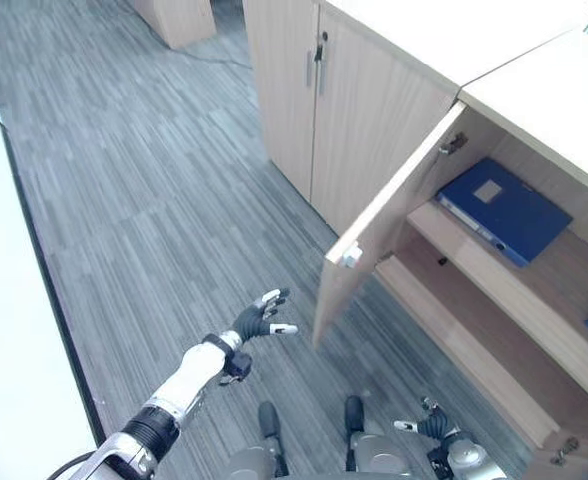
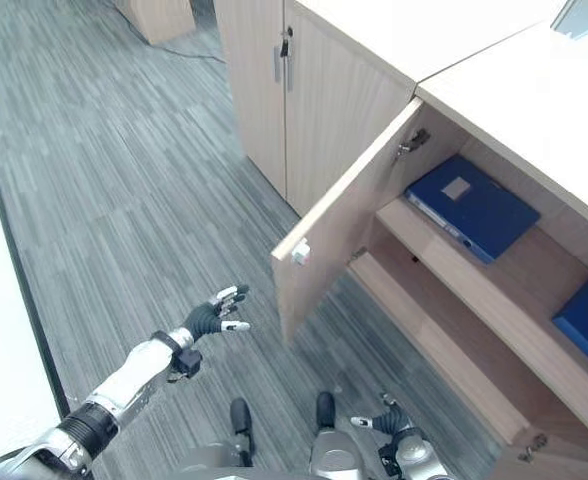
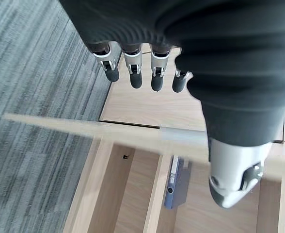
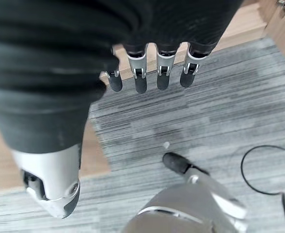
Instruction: Put the empty folder in the office cabinet
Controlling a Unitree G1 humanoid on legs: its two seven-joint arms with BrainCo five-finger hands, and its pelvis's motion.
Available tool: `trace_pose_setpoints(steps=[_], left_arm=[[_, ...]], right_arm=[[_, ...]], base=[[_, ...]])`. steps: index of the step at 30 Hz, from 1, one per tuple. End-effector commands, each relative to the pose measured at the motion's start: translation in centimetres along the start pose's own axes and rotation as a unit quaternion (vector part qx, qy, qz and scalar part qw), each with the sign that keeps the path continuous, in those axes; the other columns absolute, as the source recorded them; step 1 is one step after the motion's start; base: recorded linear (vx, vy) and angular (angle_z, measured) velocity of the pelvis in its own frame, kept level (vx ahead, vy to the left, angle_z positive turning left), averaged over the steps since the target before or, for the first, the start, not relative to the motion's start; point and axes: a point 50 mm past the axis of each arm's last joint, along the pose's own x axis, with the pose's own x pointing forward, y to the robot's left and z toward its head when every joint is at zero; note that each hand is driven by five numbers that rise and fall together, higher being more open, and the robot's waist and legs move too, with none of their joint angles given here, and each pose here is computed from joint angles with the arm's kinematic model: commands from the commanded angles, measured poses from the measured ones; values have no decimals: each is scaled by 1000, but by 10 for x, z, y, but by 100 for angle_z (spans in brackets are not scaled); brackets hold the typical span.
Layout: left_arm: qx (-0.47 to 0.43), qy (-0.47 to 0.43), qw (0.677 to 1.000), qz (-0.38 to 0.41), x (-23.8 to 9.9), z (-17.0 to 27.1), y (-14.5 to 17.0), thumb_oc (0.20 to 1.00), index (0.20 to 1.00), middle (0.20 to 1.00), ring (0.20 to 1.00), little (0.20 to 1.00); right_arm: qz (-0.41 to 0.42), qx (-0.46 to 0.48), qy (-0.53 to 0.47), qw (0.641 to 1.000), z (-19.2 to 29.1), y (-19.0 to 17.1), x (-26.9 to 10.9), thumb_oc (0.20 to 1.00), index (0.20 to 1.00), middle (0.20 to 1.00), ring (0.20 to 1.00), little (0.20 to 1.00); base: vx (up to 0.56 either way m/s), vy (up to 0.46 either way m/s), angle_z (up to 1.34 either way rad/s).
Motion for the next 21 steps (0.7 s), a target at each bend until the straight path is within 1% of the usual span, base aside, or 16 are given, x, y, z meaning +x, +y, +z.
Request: trace_pose_setpoints(steps=[1,3,6,9,13,16,19,20,21], left_arm=[[29,-51,998,-22,7,28,8,1000,1000,1000,1000,1000],[29,-46,998,-28,5,25,5,1000,1000,1000,1000,1000],[22,-57,998,-11,7,27,4,1000,1000,1000,1000,1000],[12,-72,997,-5,12,33,0,1000,1000,1000,1000,1000],[-5,-80,997,2,24,36,-10,1000,1000,1000,1000,1000],[-20,-68,997,29,34,32,-9,1000,1000,1000,1000,1000],[-37,-50,995,73,42,28,0,1000,1000,1000,1000,1000],[-50,-38,993,99,46,25,7,1000,1000,1000,1000,1000],[-49,-38,993,100,46,26,7,1000,1000,1000,1000,1000]], right_arm=[[4,-1,9,1000,0,2,2,1000,1000,1000,1000,1000],[9,0,6,1000,4,5,3,1000,1000,1000,1000,1000],[15,-5,0,1000,10,8,4,1000,1000,1000,1000,1000],[17,-9,-2,1000,12,12,5,1000,1000,1000,1000,1000],[25,-15,17,999,-3,18,0,1000,1000,1000,1000,1000],[27,-21,23,999,-9,18,-2,1000,1000,1000,1000,1000],[23,-33,27,999,-15,12,-4,1000,1000,1000,1000,1000],[16,-33,32,999,-18,6,-5,1000,1000,1000,1000,1000],[16,-33,32,999,-18,6,-4,1000,1000,1000,1000,1000]], base=[[-27,46,4],[-49,44,-8],[-92,-1,-27],[-48,-67,-101],[64,-94,-25],[91,-130,-31],[71,-164,-33],[38,-157,-46],[39,-178,-53]])
